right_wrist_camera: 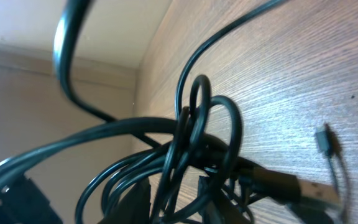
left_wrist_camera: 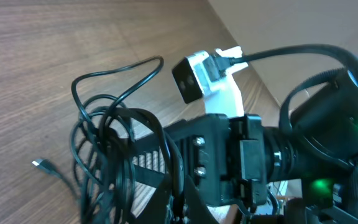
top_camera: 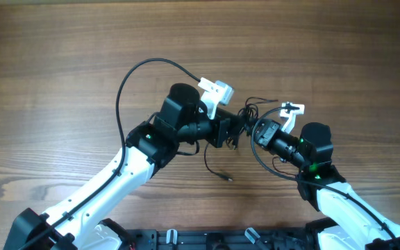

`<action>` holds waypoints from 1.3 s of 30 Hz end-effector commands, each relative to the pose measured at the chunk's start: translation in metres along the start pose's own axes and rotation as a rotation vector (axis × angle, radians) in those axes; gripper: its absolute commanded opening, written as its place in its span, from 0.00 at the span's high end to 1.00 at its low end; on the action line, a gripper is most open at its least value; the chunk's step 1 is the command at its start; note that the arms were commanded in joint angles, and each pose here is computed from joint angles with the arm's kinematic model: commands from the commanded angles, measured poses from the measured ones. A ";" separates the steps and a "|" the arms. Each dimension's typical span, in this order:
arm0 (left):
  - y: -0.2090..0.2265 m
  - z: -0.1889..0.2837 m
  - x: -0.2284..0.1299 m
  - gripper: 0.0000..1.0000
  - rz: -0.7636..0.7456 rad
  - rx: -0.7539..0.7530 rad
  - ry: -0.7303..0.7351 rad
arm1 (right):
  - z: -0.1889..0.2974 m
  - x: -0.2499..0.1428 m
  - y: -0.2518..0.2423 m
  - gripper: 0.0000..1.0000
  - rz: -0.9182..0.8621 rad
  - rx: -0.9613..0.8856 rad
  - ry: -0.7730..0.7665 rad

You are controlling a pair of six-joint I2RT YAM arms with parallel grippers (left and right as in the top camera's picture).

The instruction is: Untangle cables

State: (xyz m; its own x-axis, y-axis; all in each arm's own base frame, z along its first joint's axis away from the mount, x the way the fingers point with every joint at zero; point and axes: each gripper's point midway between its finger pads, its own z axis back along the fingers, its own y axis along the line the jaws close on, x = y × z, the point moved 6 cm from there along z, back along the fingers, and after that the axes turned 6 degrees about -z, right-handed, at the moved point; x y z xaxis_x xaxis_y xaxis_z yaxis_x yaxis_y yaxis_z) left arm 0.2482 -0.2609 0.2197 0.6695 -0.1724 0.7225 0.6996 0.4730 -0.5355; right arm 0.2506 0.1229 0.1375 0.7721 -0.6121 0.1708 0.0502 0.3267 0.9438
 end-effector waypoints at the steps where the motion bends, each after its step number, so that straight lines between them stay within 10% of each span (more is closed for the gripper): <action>1: -0.014 0.002 0.003 0.96 -0.014 -0.034 0.003 | -0.002 0.006 0.004 0.95 -0.006 0.004 -0.038; 11: 0.074 0.036 -0.033 0.96 0.346 0.735 -0.005 | 0.030 0.035 0.020 0.95 0.087 0.185 0.011; 21: 0.108 0.065 -0.019 0.96 0.820 0.875 -0.338 | 0.058 0.062 -0.001 0.95 0.008 0.148 -0.072; 35: 0.148 0.105 0.004 0.96 1.099 0.842 -0.606 | 0.056 0.058 -0.051 0.95 -0.155 -0.107 -0.142; 39: 0.136 0.084 0.002 0.96 0.988 0.755 -0.452 | 0.055 0.057 -0.049 0.70 -0.149 -0.099 -0.136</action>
State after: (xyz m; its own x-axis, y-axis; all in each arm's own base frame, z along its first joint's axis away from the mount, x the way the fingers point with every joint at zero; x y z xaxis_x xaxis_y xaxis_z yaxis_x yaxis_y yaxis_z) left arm 0.3166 -0.1389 0.1815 0.5882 0.7742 0.2338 -0.4716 0.5632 -0.6785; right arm 0.2497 0.0446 0.1188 0.7252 -0.6881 0.0261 0.2078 0.2548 0.9444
